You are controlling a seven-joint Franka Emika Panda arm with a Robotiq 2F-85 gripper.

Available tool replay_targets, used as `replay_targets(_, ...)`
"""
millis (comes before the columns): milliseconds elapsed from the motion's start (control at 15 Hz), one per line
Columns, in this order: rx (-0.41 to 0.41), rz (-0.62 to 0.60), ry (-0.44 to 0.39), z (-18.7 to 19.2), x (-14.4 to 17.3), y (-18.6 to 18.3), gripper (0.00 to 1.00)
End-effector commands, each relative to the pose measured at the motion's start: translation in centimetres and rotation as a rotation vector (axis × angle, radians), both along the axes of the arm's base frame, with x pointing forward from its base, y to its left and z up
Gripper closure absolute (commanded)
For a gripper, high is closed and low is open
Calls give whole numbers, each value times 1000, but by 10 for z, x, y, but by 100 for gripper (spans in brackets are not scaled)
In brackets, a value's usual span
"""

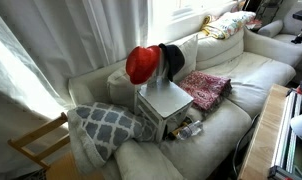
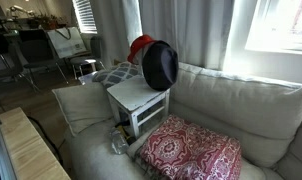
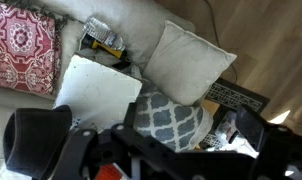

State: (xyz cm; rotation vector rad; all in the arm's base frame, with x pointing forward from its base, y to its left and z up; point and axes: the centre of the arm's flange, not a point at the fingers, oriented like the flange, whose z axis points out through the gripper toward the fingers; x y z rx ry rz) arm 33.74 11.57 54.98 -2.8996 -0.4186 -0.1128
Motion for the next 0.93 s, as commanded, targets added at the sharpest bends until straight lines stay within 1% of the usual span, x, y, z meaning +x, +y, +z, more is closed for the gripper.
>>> replay_targets(0,-76,125,-89,-18,70,8,0)
replay_targets(67,-94,166,-138,-21,89,14,0)
replay_targets(200,-159,247,-190,-33,129,25,0)
replay_targets(267,-204,286,-184,-41,146,31,0)
replay_targets(333,-223,340,-180,-49,162,37,0)
replay_targets(467,-265,435,-146,-68,195,51,0)
replay_targets(667,-309,580,-120,-93,235,72,0)
replay_targets(733,-320,629,-123,-100,245,80,0)
replay_targets(800,-283,536,-144,-95,207,63,0)
replay_targets(867,-289,569,-141,-102,218,70,0)
